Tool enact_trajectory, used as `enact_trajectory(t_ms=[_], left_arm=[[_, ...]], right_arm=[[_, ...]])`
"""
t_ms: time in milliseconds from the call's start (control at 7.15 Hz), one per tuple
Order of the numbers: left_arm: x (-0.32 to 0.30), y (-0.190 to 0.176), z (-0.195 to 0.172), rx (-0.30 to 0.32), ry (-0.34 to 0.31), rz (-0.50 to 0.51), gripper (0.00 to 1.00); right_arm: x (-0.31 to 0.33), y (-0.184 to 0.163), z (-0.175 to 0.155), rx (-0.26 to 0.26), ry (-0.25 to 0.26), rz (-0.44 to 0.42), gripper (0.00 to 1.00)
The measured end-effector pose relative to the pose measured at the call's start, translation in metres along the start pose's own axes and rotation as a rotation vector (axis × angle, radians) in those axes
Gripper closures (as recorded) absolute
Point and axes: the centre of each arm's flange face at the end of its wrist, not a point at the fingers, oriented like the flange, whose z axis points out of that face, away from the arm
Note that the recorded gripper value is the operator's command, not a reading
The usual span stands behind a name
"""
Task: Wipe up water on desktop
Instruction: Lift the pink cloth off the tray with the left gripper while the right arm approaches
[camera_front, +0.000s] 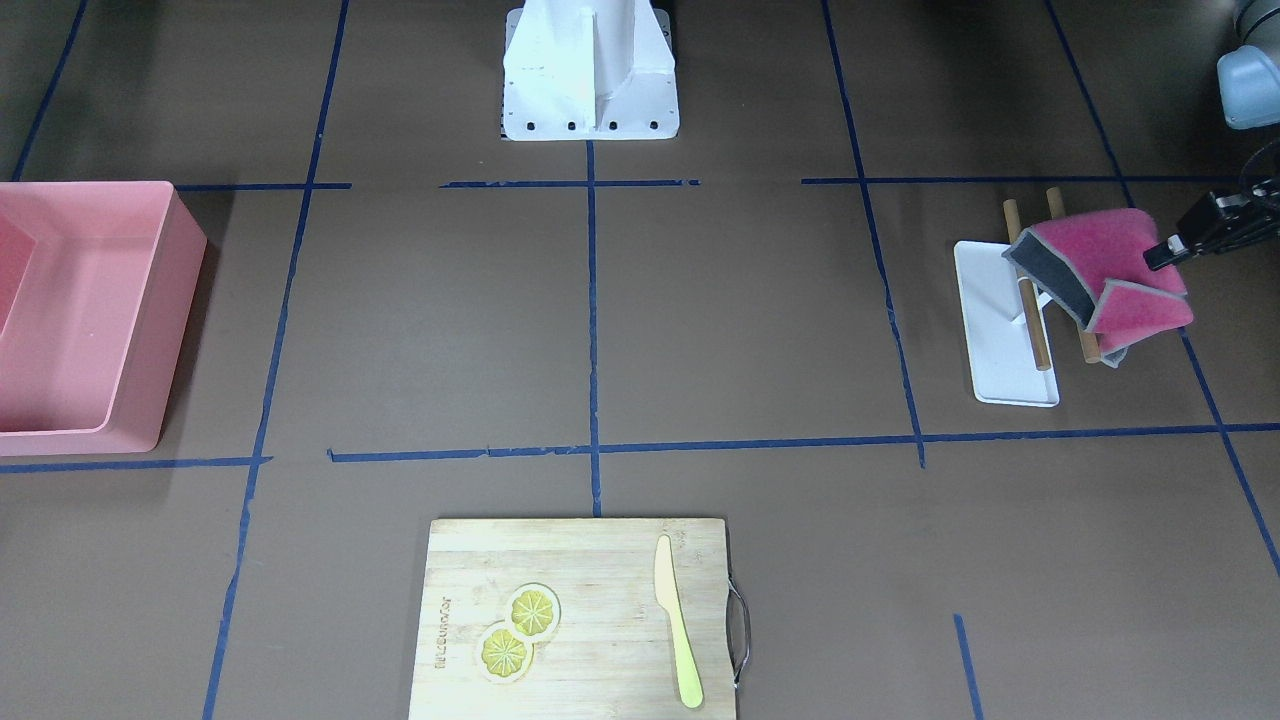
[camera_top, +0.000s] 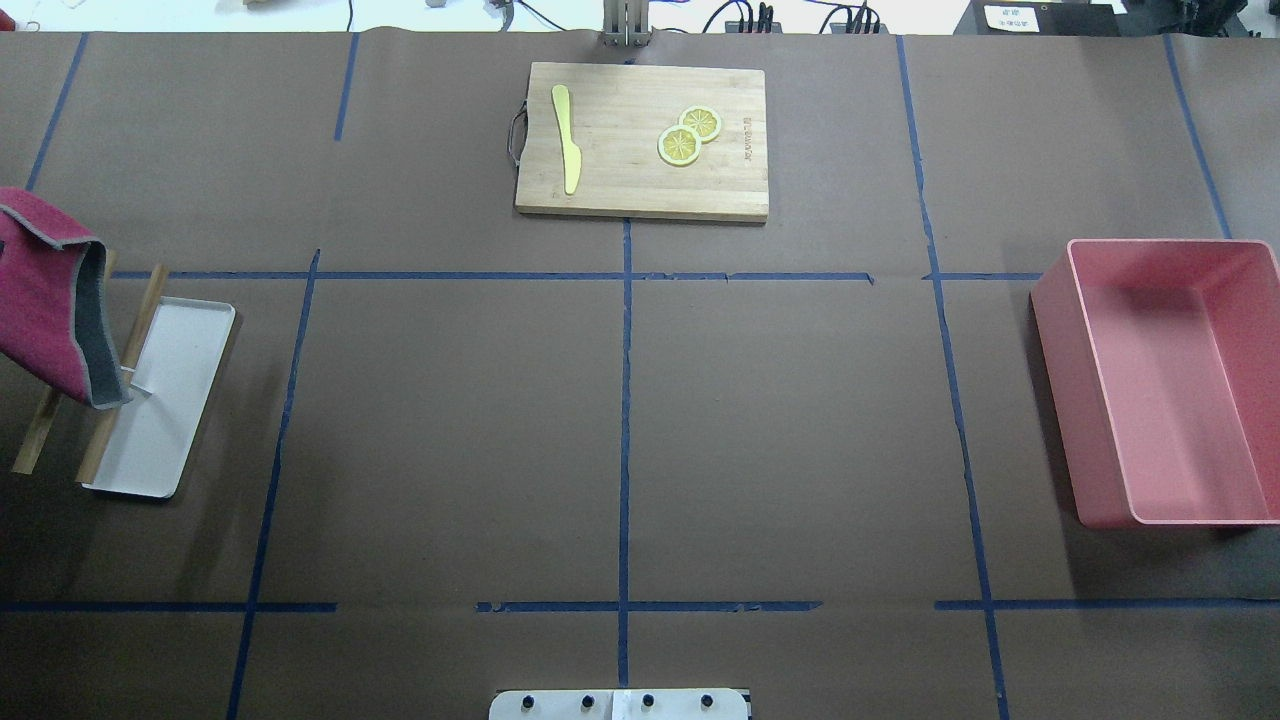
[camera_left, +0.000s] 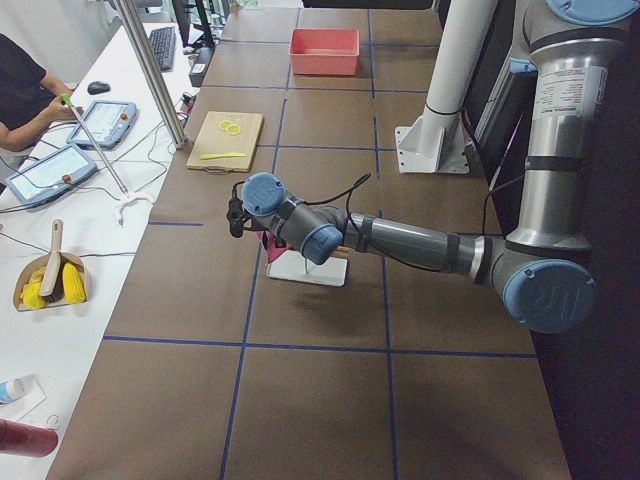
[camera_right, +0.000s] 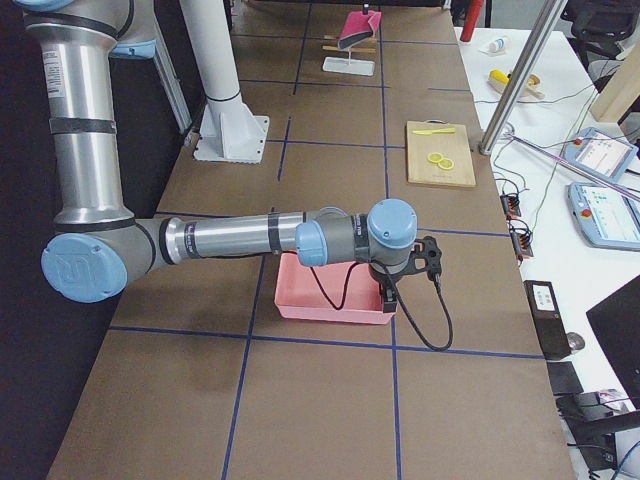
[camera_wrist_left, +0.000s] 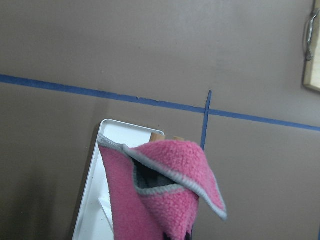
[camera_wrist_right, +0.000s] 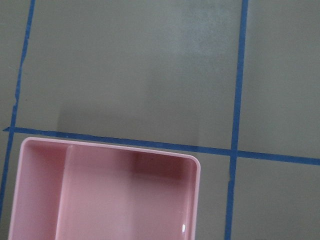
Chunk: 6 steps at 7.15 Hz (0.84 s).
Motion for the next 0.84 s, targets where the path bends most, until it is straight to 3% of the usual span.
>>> enact_trajectory(t_ms=[420, 560, 839], left_arm=[[0.115, -0.032, -0.038, 0.005, -0.022, -0.113, 0.99], [0.145, -0.039, -0.043, 0.006, -0.021, -0.176, 0.99], [0.186, -0.042, -0.028, -0.014, -0.023, -0.266, 0.99]], right_arm=[[-0.126, -0.036, 0.006, 0.006, -0.049, -0.009, 0.00], [-0.167, -0.037, 0.010, 0.011, -0.075, -0.054, 0.00], [-0.258, -0.043, 0.020, 0.049, -0.159, -0.134, 0.00]])
